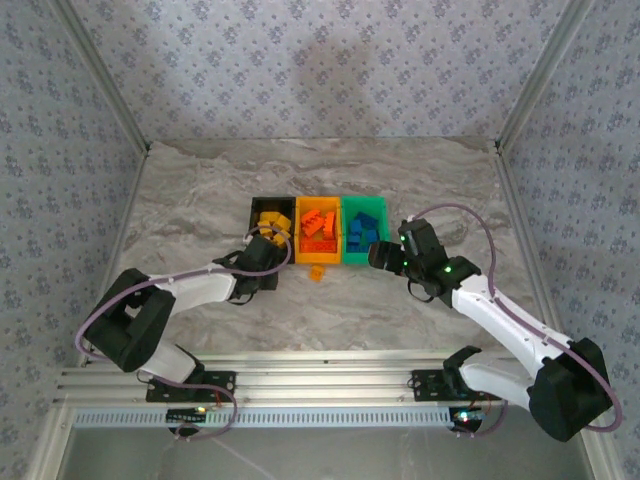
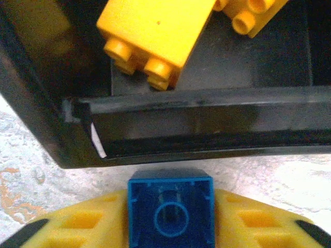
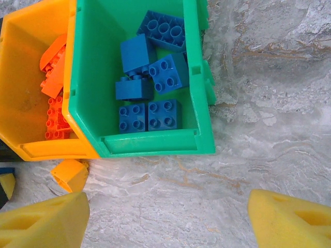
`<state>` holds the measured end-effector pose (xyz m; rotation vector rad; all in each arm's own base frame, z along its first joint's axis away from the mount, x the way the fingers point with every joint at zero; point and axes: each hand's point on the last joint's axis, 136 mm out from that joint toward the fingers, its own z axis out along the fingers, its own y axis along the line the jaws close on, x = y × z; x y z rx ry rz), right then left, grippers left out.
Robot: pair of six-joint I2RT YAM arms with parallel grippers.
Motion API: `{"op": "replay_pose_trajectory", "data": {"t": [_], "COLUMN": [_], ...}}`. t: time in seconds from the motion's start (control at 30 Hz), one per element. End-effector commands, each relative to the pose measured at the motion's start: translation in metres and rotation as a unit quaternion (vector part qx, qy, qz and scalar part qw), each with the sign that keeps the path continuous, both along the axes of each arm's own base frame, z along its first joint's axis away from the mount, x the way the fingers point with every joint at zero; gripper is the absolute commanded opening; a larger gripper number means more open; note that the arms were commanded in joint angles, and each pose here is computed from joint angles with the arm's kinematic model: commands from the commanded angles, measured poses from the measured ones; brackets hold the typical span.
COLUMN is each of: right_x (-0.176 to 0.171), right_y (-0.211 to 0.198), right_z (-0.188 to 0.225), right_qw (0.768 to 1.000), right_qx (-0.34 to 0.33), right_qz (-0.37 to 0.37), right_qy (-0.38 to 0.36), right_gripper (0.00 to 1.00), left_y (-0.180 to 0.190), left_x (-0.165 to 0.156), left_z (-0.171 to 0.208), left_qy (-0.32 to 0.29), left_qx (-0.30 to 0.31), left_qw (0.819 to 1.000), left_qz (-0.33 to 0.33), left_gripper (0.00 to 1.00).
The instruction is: Sort the legos into containers by color
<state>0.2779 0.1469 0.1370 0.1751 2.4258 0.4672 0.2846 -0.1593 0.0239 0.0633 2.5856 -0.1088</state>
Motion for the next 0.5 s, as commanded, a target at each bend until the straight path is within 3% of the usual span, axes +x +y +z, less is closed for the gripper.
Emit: {"op": "replay_pose_trajectory", "data": {"t": [0.0,0.23,0.47], "right_x": [0.003,0.002,-0.003], "right_y": [-0.005,-0.007,-0.011], "right_z": [0.007,0.003,-0.006], "right_qw": [1.0,1.0,1.0], "right_qx": [-0.001,-0.003,-0.007], "right_qz": [-0.011,-0.015,-0.022], "right_qy": [-0.008,-0.006,0.005], "right_gripper": [0.82,0.82,0.82], "left_y": [-0.009,-0.053,-0.16], "left_x": [0.001,-0.018,0.024], "left_z": [0.016,0.076,0.137], "left_qy": [-0.019,-0.06,-0.085], "left_qx": [-0.021,-0.064,-0.136], "left_qw": [1.0,0.994,0.976], "left_qz": [-0.008,-0.063,-0.15], "left_gripper": [0.36,0.34,0.33]}}
